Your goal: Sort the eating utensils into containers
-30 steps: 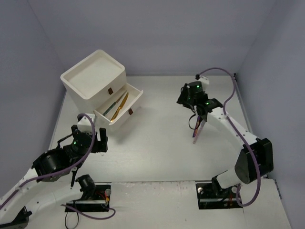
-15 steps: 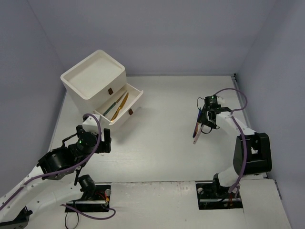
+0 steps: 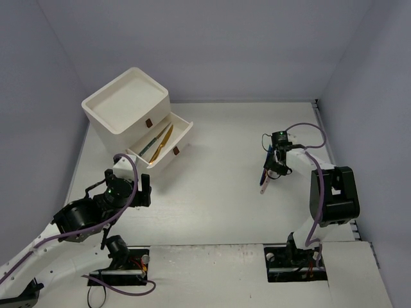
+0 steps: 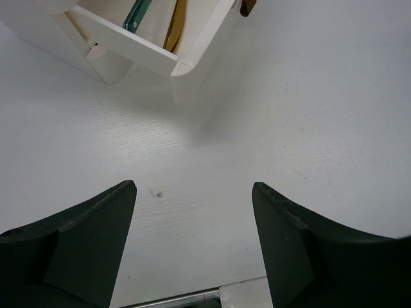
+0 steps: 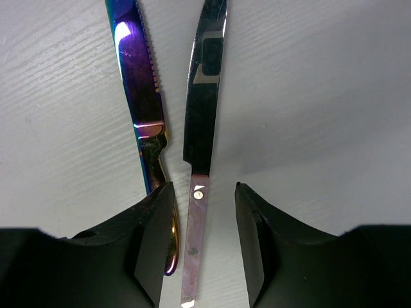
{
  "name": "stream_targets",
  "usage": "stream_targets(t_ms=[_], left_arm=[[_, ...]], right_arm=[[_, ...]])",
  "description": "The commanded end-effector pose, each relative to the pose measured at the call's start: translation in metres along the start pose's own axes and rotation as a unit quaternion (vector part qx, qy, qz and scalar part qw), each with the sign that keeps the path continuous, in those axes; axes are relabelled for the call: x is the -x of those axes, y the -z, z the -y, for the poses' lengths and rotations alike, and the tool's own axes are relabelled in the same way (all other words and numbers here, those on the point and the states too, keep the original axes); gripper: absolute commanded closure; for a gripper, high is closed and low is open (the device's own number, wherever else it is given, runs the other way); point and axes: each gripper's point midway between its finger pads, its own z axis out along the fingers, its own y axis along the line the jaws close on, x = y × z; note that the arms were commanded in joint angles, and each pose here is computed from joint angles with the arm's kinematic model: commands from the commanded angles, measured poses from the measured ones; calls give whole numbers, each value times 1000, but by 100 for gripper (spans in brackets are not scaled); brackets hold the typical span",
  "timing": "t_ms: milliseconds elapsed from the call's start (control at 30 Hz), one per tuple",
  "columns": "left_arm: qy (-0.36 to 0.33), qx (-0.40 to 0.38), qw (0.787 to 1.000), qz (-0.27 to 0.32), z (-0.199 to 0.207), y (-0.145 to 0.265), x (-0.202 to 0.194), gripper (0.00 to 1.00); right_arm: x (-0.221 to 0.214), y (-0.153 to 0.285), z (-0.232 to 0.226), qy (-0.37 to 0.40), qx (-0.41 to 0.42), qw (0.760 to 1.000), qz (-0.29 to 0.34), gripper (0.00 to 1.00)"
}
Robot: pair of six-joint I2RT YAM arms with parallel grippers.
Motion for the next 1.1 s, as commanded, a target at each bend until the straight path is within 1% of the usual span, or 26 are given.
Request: stream_targets(t_ms=[0,267,333,367,433,467,533,600,700,800,933,1067], left_arm=[[23,-6,999,21,5,0,13,30],[22,-5,999,23,4,0,13,30],[23,-5,999,23,4,0,14,30],[22,-5,999,23,4,0,13,30],[24,-6,999,24,4,0,14,30],[25,-5,999,24,4,0,13,30],[26,-6,999,23,4,0,13,30],[26,-6,999,24,4,1,13,30],[27,-8,999,26,4,2,14,30],[30,-5,999,28,3,2,15,30],[30,-2,999,29,2,1,15,30],[26,1,999,29,2,1,17,30]], right_arm=[[2,-6,0,-7,-4,1000,5,62],[-13,-14,3,2,-8,1000,-17,68],[-14,-15,5,4,-10,1000,-18,75],[-15,-15,5,7,-10,1000,-18,82],[-14,-14,6,10,-13,1000,-15,90],[-12,-13,7,11,-15,1000,-11,96],[-7,-9,9,9,-17,1000,0,100],[3,-1,10,6,-19,1000,20,100],[22,19,10,1,-12,998,55,100],[50,57,-7,-10,38,993,108,100],[73,114,-60,-18,151,977,147,100],[86,180,-133,-26,264,948,178,100]])
